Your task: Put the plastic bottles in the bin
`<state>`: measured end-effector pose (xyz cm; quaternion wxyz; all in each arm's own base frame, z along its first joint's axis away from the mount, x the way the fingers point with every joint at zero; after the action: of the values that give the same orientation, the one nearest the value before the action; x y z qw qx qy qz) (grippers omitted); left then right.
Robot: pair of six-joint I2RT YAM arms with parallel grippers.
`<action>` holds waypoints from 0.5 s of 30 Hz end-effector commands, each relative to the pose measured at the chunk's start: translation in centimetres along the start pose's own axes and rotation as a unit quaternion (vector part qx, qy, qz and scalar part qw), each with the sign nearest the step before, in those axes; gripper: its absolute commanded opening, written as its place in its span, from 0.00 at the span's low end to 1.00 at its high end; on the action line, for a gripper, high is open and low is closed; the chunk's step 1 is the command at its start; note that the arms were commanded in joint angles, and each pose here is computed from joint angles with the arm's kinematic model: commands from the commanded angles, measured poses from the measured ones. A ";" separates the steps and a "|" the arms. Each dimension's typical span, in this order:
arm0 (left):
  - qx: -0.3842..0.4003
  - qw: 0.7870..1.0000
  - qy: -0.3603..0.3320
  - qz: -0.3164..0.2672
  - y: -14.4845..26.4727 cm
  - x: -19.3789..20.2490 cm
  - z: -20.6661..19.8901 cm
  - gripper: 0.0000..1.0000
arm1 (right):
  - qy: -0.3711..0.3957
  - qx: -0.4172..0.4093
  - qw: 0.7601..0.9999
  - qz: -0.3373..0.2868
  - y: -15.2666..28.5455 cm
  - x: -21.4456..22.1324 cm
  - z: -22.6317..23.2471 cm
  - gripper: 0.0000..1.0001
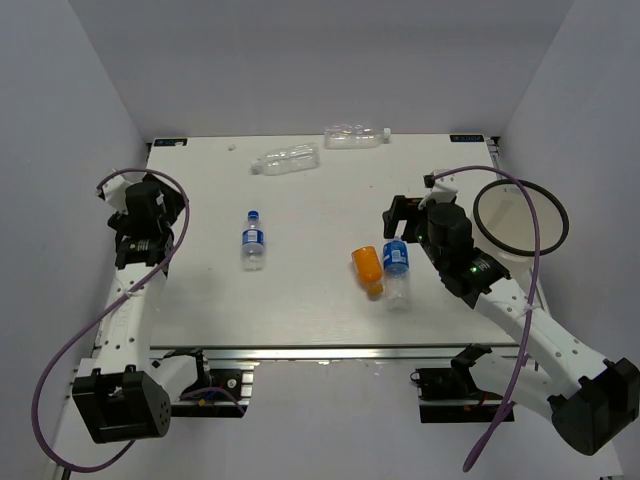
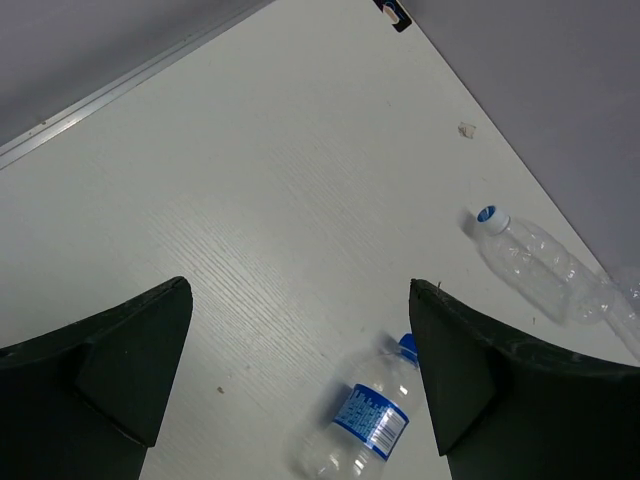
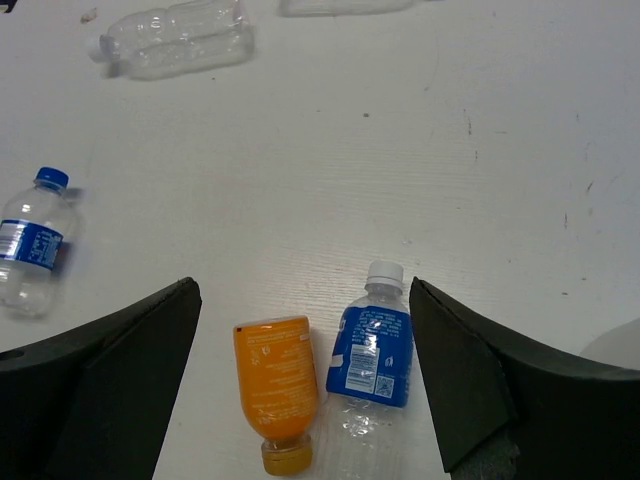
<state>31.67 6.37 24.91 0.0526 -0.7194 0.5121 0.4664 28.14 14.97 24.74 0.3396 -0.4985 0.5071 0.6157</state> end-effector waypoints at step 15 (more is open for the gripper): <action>0.140 0.988 0.010 0.060 0.2 3.3 -2.7 0.98 | 0.018 -0.091 0.992 0.091 -1.0 3.2 3.2 0.89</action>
<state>32.42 4.20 23.97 0.0999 -0.7006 0.5703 0.4171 26.96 17.84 23.63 0.2669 -0.5180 0.4572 0.6719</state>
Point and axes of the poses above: each gripper's point midway between its finger pads, its own y axis back along the fingers, its own z axis along the line the jaws close on, x = y × z, the point moved 3 cm from there along y, back along the fingers, and after that the axes turned 11 degrees about y, right-handed, at the moved point
